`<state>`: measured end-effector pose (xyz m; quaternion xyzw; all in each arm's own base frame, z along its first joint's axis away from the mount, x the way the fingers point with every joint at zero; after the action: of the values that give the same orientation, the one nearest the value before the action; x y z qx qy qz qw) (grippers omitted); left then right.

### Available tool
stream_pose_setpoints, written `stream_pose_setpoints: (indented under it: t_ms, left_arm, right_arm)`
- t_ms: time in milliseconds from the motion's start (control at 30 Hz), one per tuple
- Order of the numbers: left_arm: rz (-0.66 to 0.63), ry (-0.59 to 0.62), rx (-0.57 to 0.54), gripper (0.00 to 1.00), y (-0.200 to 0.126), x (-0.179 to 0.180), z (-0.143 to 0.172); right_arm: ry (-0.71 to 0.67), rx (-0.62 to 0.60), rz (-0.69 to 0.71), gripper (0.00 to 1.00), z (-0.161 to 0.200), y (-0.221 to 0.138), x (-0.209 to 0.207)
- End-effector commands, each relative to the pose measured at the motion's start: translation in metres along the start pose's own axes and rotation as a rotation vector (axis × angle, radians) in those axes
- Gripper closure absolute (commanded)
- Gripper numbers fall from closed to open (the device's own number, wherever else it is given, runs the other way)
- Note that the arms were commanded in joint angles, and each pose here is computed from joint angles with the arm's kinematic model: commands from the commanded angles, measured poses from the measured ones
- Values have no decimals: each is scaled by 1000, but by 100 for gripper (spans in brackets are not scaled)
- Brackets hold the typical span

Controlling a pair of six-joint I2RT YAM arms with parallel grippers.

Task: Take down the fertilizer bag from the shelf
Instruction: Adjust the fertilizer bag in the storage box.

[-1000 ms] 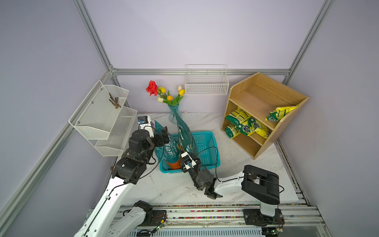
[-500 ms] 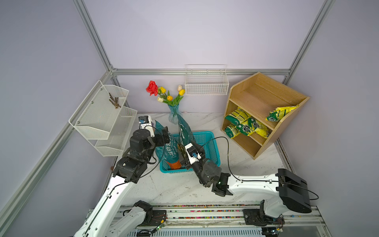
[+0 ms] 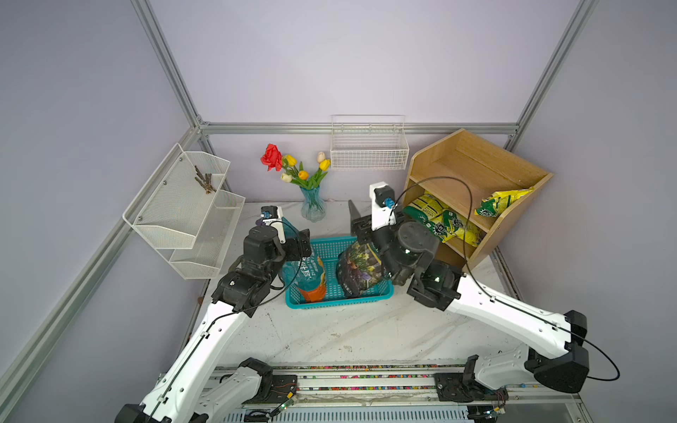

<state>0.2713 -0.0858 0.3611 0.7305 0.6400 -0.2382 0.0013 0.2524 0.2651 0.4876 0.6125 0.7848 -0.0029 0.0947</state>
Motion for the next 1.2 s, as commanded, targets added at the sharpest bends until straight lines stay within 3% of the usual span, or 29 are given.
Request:
stream_pose_setpoints:
  t_ms: [0,133,367,567,767,1000,1100,1167]
  left_arm:
    - [71,-16,4,0,-4,-11,-9]
    - [127,-16,45,0,1,-19,-6]
    - [183,2,91,0,3,-39,-3]
    - [193,59,119,0,3,-55,5]
    - [176,57,114,0,0,-53,7]
    - [117,79,55,0,-11,-43,1]
    - [76,97,4,0,-18,-38,-8]
    - [46,109,-30,0,-23,-34,-14]
  right_arm:
    - [-39,160,149,24,1,-2,-56]
    - [-20,192,226,25,8,-12,-89]
    - [138,392,133,25,74,-8,-100]
    - [428,618,-40,25,146,16,-129]
    - [492,744,-79,24,198,39,-138]
    - [556,810,-99,27,244,44,-139]
    - [590,832,-184,32,253,47,-129]
    - [643,820,-268,46,250,49,-120]
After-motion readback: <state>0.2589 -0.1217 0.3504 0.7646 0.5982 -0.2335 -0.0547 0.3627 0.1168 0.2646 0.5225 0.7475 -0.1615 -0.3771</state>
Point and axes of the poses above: each gripper's point midway between its finger pads, its own y axis out along the fingers, its own x axis along the line the jaws close on, z = x × y, the point moved 7 cm from there along -y, back along the fingers, and after that the axes turned 9 degrees about -y, right-handed, at the moved point
